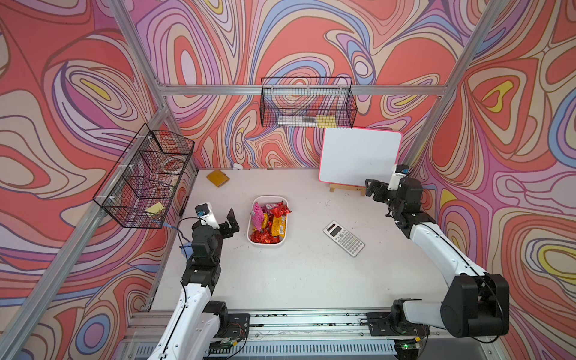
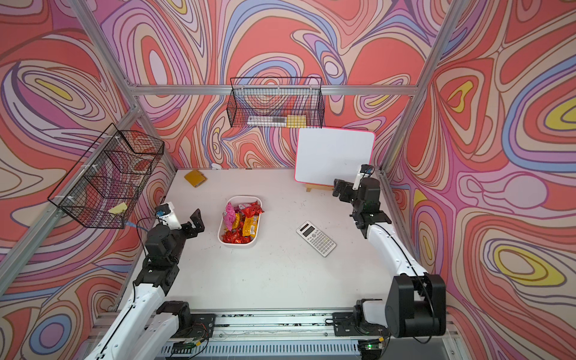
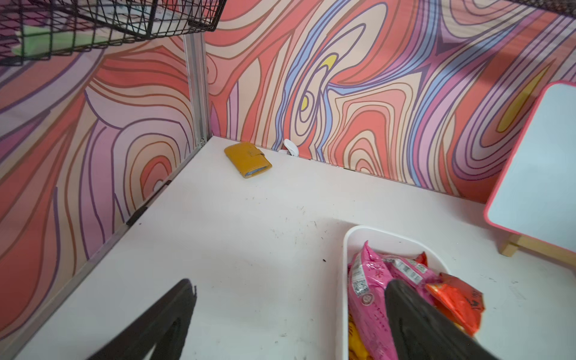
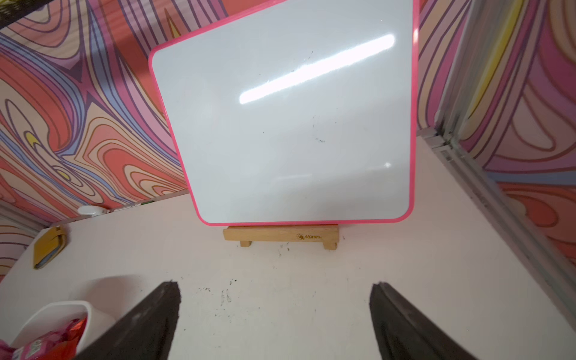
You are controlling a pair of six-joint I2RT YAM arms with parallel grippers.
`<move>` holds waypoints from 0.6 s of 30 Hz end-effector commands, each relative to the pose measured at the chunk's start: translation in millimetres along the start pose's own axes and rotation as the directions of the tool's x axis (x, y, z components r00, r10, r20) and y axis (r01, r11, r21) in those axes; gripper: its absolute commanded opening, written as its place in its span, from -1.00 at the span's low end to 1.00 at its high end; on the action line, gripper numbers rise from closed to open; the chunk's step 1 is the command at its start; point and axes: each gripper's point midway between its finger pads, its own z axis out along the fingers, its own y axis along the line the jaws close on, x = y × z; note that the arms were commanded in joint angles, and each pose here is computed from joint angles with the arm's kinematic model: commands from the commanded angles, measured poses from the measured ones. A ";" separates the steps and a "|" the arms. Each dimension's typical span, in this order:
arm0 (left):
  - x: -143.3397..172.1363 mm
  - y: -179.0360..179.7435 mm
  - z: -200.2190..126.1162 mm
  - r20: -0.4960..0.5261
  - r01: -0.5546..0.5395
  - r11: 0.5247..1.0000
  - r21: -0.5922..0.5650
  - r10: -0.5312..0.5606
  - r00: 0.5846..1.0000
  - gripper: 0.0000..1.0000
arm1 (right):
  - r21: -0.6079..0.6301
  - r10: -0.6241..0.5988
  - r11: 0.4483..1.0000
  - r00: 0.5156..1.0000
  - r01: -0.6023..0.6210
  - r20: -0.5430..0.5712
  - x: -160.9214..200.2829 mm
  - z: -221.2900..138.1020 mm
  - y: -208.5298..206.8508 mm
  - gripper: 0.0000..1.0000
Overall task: Take the tea bags out of the storage box
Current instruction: Pick up the tea bag from the storage box.
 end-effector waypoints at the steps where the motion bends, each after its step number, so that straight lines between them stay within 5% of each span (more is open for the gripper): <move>1: 59.3 -1.2 -14.0 -0.290 0.189 0.982 -0.026 -0.188 0.938 0.99 | -0.085 0.157 0.979 0.947 -0.187 -0.282 51.6 2.7 19.2 0.69; 7: 79.9 -28.6 -23.3 -0.496 0.341 0.940 -0.008 -0.300 0.815 0.98 | -0.187 0.135 0.956 0.902 -0.228 -0.411 94.9 -10.7 90.9 0.64; 13: 72.0 -53.2 -22.9 -0.600 0.353 0.935 0.023 -0.269 0.753 0.93 | -0.269 0.081 0.933 0.867 -0.239 -0.491 140.3 -23.7 185.1 0.53; 18: 75.7 -69.3 -12.7 -0.668 0.116 0.993 -0.018 -0.098 0.738 0.96 | -0.255 0.092 0.925 0.820 -0.280 -0.565 179.3 -16.9 235.8 0.44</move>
